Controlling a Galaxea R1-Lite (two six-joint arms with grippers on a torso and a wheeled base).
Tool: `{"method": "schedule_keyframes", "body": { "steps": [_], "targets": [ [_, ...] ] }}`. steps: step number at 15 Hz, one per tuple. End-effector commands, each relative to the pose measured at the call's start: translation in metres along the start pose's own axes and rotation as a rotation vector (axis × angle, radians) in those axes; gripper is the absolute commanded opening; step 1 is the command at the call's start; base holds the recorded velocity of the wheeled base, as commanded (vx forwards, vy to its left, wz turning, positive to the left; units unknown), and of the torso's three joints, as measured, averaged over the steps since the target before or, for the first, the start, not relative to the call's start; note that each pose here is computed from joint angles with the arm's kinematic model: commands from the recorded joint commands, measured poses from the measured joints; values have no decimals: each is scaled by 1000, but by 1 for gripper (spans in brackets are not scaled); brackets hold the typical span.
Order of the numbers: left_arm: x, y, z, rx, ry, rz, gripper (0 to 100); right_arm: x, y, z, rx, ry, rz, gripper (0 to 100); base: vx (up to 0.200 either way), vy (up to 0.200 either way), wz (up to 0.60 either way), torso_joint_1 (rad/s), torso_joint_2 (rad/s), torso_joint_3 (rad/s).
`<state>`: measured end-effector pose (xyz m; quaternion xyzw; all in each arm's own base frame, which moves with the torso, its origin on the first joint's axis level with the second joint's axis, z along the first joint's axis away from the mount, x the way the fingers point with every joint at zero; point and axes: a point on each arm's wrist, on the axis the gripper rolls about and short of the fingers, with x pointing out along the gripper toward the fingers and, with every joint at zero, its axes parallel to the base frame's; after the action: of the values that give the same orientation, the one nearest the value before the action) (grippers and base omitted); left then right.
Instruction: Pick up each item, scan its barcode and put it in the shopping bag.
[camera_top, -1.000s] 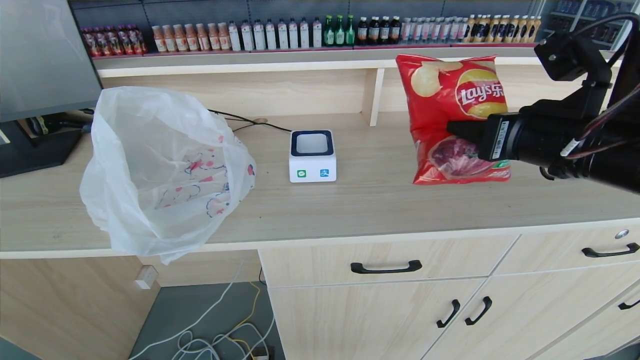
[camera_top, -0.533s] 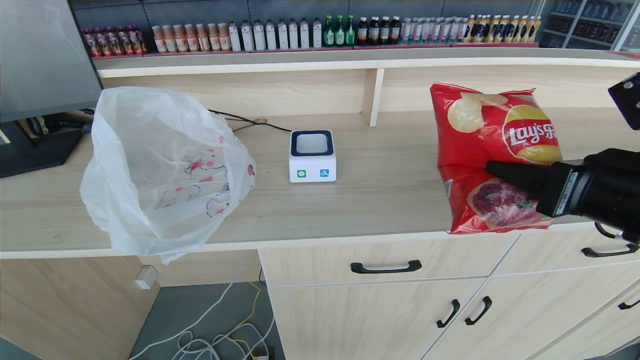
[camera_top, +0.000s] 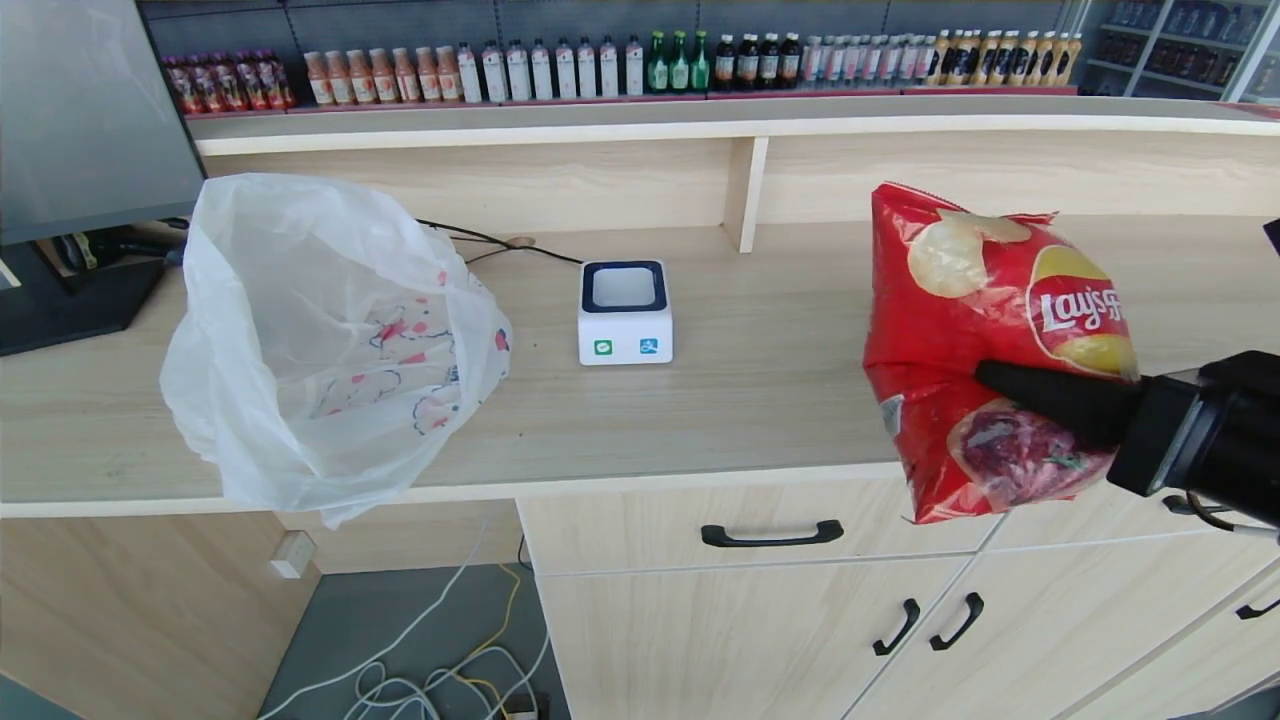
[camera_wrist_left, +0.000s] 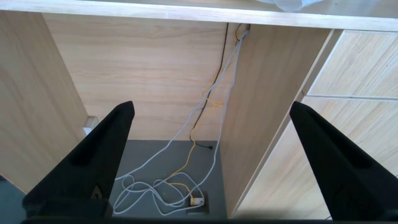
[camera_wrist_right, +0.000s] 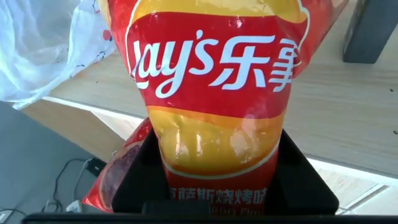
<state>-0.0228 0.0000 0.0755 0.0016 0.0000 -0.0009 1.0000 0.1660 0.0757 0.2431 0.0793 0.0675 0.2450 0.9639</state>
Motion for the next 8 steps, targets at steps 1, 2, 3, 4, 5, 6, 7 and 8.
{"method": "schedule_keyframes", "body": {
  "steps": [1,2,3,4,5,6,7,8],
  "targets": [
    [0,0,0,0,0,0,100,8,2,-2,32,7,126,0,0,0,0,0,0,0],
    [0,0,0,0,0,0,100,15,2,-6,53,26,183,0,0,0,0,0,0,0],
    [0,0,0,0,0,0,100,24,1,-7,70,27,203,0,0,0,0,0,0,0],
    [0,0,0,0,0,0,100,34,2,-10,100,22,254,0,0,0,0,0,0,0],
    [0,0,0,0,0,0,100,38,3,-13,119,17,305,0,0,0,0,0,0,0],
    [0,0,0,0,0,0,100,45,6,-21,147,12,376,0,0,0,0,0,0,0],
    [0,0,0,0,0,0,100,49,7,-27,167,11,419,0,0,0,0,0,0,0],
    [0,0,0,0,0,0,100,51,8,-31,181,14,436,0,0,0,0,0,0,0]
  ]
}}
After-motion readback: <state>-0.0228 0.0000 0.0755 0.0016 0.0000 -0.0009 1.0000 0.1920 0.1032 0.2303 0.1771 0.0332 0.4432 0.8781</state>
